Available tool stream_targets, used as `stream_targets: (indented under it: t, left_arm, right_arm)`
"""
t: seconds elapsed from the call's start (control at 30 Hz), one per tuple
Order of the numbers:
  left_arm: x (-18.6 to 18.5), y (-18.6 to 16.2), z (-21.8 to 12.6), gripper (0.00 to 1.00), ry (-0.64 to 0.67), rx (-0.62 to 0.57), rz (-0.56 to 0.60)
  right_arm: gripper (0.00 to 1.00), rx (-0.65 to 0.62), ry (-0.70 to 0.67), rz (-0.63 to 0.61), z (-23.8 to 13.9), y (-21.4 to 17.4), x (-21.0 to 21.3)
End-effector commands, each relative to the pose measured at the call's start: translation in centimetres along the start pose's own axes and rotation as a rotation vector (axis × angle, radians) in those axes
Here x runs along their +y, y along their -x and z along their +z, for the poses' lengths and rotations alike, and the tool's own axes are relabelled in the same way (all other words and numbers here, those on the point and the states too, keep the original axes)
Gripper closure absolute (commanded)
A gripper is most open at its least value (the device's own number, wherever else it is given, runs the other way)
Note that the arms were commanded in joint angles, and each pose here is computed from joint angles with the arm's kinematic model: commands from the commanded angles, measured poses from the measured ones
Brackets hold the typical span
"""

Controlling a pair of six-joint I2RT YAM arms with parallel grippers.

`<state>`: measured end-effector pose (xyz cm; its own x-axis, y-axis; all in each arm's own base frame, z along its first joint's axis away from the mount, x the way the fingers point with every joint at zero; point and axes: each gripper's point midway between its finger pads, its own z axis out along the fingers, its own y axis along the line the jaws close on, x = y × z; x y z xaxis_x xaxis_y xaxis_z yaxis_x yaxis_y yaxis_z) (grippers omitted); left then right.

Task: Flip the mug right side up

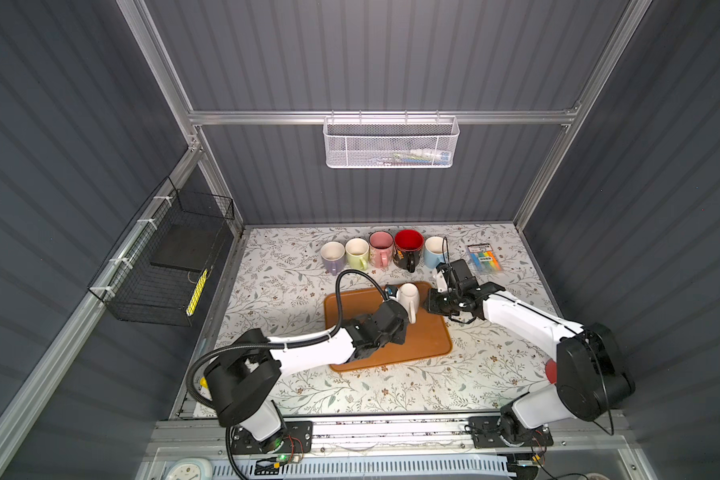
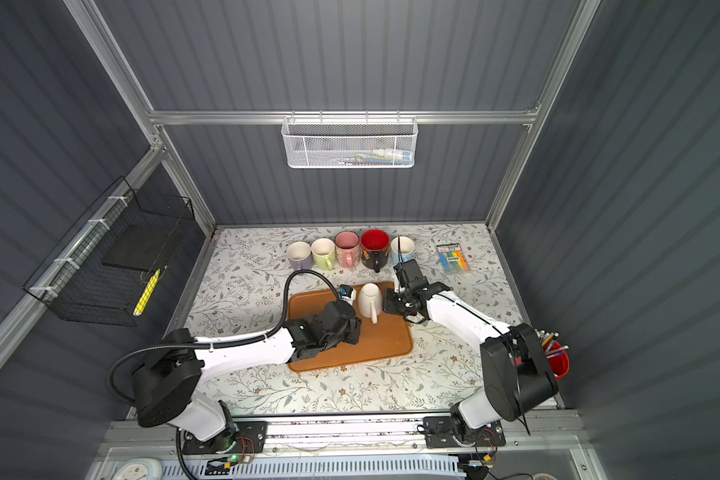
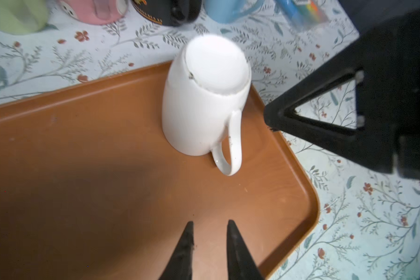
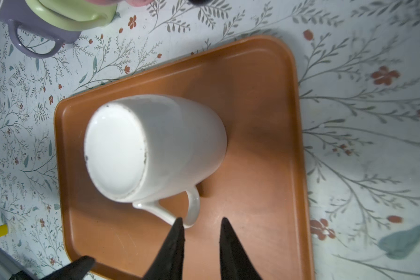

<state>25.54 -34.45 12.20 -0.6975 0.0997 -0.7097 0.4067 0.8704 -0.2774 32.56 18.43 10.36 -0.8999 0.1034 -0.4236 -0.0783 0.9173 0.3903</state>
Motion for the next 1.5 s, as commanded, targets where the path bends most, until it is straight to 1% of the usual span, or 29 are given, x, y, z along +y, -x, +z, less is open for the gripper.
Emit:
stream_targets:
  t: [0.0,0.17,0.23,0.33,0.37,0.53,0.6,0.63,0.77,0.97,1.23,1.47]
  left_arm:
    - [2.6,0.0,-1.7,0.69,0.087,-0.026,-0.004]
    - [4.6,-0.1,-4.1,0.56,0.122,-0.073,-0.022]
    - [5.3,-0.1,-5.0,0.48,0.133,-0.093,-0.028]
    - [6.3,-0.2,-6.1,0.37,0.156,-0.115,-0.028]
    - [6.6,-0.2,-6.4,0.33,0.163,-0.12,-0.025]
    - [8.2,-0.2,-8.1,0.08,0.2,-0.163,-0.03]
    - [8.5,-0.3,-8.6,0.02,0.203,-0.176,-0.033]
    - [8.8,-0.4,-8.7,0.0,0.207,-0.179,-0.033]
    - [9.5,-0.8,-9.0,0.0,0.225,-0.187,-0.033]
    - [10.3,-1.2,-9.5,0.0,0.244,-0.194,-0.024]
    - [10.7,-1.5,-9.8,0.0,0.244,-0.2,-0.025]
    - [10.9,-1.6,-10.1,0.0,0.246,-0.203,-0.029]
  right_arm:
    - [0.65,0.002,-0.068,-0.021,-1.1,-0.7,-0.7]
    - [0.53,-0.01,-0.107,-0.064,-2.3,-0.8,-0.1]
    - [0.47,-0.014,-0.119,-0.084,-2.7,-0.8,0.4]
    - [0.42,-0.018,-0.135,-0.113,-3.0,-0.7,1.3]
    - [0.41,-0.02,-0.142,-0.119,-3.0,-0.7,1.5]
    - [0.4,-0.013,-0.175,-0.154,-2.4,-0.8,2.8]
    - [0.4,-0.023,-0.186,-0.16,-2.3,-0.6,3.2]
    - [0.4,-0.027,-0.191,-0.16,-2.2,-0.5,3.3]
    - [0.41,-0.04,-0.208,-0.158,-2.0,-0.2,3.7]
    - [0.44,-0.044,-0.233,-0.161,-1.0,-0.2,4.2]
    - [0.48,-0.046,-0.313,-0.215,0.6,-0.2,4.4]
    - [0.51,-0.035,-0.361,-0.235,2.2,-0.5,3.7]
